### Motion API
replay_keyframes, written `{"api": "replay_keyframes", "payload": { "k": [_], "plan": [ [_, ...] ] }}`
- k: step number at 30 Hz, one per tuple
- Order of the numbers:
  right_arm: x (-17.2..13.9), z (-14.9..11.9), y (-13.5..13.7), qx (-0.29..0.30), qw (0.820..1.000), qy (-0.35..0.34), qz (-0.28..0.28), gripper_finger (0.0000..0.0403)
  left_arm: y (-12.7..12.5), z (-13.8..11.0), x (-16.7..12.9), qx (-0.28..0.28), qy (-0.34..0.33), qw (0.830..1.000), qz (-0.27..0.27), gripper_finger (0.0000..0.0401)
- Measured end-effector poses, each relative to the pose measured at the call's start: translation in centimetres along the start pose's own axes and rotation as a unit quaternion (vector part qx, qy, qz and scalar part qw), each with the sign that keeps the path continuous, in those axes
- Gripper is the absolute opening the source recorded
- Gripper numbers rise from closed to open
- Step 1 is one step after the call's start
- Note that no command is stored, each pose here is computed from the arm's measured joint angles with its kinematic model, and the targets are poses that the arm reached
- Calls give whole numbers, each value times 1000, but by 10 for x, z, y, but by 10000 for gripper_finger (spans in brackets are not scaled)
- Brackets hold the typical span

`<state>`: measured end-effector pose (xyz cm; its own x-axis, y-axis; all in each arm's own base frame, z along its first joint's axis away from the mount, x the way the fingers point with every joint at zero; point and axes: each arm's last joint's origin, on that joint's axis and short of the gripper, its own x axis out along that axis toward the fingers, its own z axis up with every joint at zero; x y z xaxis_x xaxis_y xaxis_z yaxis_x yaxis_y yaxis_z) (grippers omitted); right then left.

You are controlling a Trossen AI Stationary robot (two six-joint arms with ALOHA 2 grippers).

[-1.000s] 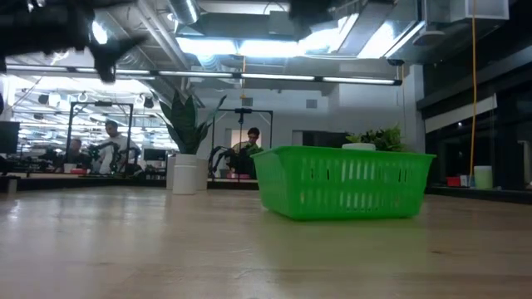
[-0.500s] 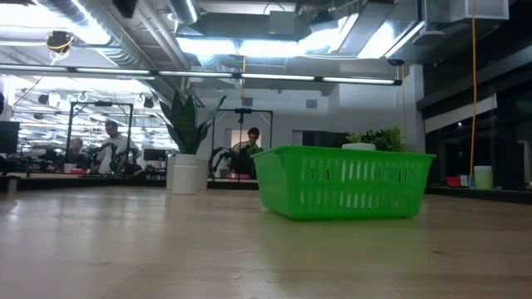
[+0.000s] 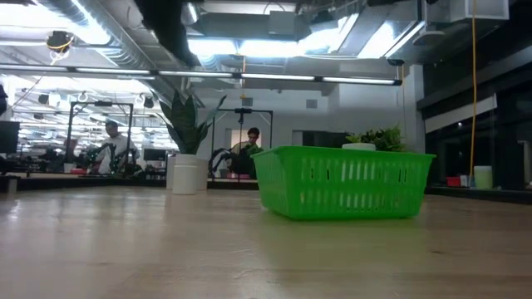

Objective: Pick and place pill bottles into a basket
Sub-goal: Put the white medicine bottle into the green basket

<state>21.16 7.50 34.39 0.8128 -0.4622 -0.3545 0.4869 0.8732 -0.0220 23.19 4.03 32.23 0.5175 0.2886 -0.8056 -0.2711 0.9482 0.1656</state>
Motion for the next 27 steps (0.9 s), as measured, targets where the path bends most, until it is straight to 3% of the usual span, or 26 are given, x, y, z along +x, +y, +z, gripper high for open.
{"api": "replay_keyframes", "payload": {
  "k": [4, 10, 15, 20, 27],
  "plan": [
    [-4, 7, -2, -35, 999, -19, 6, 245, -1, 3, 29, -15, 54, 998, 9, 345],
    [-8, 17, -5, -67, 997, -42, 4, 245, 2, 2, 72, -22, 124, 992, 21, 349],
    [-10, 19, -7, -70, 996, -46, 5, 245, 4, -14, 108, -30, 167, 985, 7, 349],
    [-10, 18, -7, -77, 996, -43, 13, 245, 11, -33, 128, -62, 162, 985, -1, 349],
    [-10, 18, -7, -90, 995, -43, 14, 245, 23, -39, 133, -88, 142, 986, 9, 349]
  ]
}}
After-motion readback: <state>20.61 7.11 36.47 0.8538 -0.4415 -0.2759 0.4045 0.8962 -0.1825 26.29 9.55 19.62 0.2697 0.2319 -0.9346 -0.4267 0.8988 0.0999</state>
